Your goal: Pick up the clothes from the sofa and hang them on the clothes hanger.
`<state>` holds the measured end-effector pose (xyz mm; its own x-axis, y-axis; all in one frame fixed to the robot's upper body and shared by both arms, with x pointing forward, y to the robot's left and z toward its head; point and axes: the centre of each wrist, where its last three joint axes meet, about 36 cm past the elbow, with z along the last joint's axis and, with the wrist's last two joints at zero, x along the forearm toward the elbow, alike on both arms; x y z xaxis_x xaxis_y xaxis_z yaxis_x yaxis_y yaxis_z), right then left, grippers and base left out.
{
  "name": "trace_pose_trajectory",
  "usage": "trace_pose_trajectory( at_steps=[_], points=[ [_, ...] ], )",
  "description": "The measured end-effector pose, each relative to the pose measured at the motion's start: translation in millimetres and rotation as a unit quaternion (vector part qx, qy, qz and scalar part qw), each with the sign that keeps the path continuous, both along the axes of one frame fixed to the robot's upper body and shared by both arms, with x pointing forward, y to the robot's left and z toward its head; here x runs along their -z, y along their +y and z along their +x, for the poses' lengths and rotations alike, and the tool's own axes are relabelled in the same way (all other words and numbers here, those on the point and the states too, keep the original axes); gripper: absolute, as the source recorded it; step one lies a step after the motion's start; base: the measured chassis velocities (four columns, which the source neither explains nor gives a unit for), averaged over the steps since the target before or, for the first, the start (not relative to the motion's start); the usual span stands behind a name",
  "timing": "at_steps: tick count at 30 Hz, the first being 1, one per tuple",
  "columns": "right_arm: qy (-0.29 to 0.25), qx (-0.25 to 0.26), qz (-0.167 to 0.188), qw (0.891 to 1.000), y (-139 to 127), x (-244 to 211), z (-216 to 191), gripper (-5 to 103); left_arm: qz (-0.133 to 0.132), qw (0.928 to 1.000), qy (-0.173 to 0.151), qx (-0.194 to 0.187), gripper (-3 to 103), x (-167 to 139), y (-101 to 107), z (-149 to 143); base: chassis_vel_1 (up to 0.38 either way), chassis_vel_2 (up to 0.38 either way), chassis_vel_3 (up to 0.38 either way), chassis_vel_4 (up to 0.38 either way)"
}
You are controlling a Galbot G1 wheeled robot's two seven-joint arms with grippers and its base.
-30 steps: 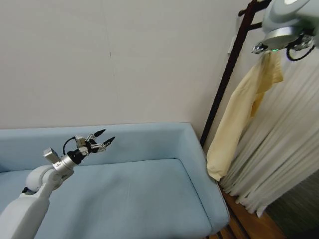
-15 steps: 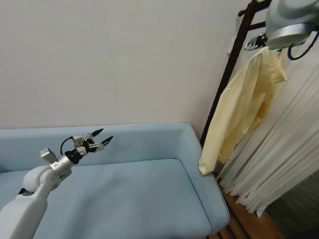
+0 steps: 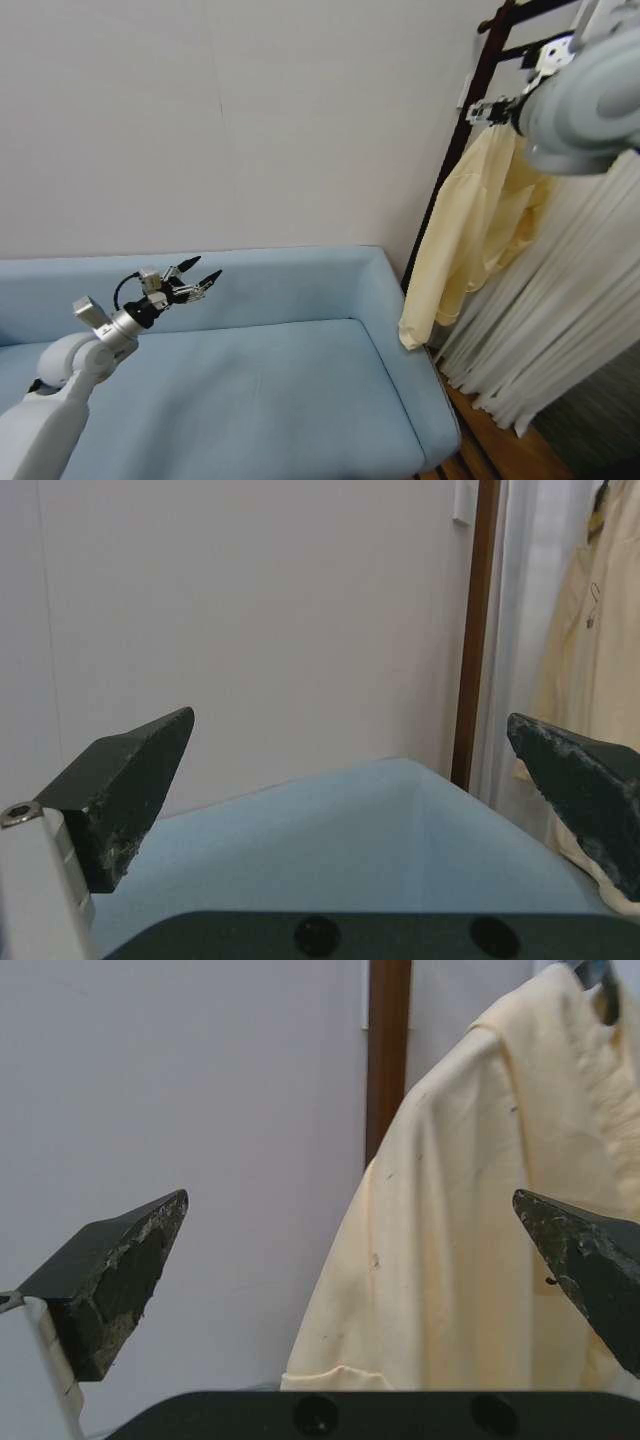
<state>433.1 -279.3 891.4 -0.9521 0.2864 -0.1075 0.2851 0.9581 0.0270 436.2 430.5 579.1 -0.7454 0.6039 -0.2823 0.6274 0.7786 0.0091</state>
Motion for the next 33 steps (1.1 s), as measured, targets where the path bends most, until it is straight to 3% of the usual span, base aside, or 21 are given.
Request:
trace_pose_trajectory(
  at_steps=[6,9,10,13,16,19,21,24,29,33],
  points=[
    [-0.035,-0.068,-0.034,0.996,-39,55,-4,100,-0.015,0.999,0.005,-0.042,100,-3,-15,-12,0.0,0.0,0.0,0.0],
    [-0.047,-0.151,-0.052,0.986,-68,92,-21,100,-0.04,0.9936,0.006,-0.105,100,0,-33,-22,0.0,0.0,0.0,0.0],
    [-0.047,-0.151,-0.052,0.986,-68,92,-21,100,-0.04,0.9936,0.006,-0.105,100,0,-33,-22,0.0,0.0,0.0,0.0],
    [-0.046,-0.216,-0.056,0.974,-98,115,-57,100,-0.059,0.9872,0.01,-0.148,100,-4,-52,-31,0.0,0.0,0.0,0.0],
    [-0.041,-0.253,-0.057,0.965,-106,123,-74,100,-0.06,0.9861,0.009,-0.155,100,-6,-58,-40,0.0,0.0,0.0,0.0],
    [-0.014,-0.311,-0.038,0.95,-109,138,-102,100,-0.051,0.9826,0.007,-0.179,100,-6,-68,-67,0.0,0.0,0.0,0.0],
    [0.001,-0.322,-0.029,0.946,-108,144,-110,100,-0.045,0.9813,0.007,-0.187,100,-5,-72,-76,0.0,0.0,0.0,0.0],
    [0.045,-0.346,-0.007,0.937,-108,178,-130,100,-0.01,0.977,0.003,-0.213,100,4,-85,-99,0.0,0.0,0.0,0.0],
    [0.071,-0.329,0.001,0.942,-116,237,-145,100,0.021,0.9748,0.007,-0.222,100,17,-98,-115,0.0,0.0,0.0,0.0],
    [0.08,-0.326,-0.019,0.942,-109,276,-141,100,0.029,0.9729,0.022,-0.228,100,30,-101,-128,0.0,0.0,0.0,0.0]
  ],
)
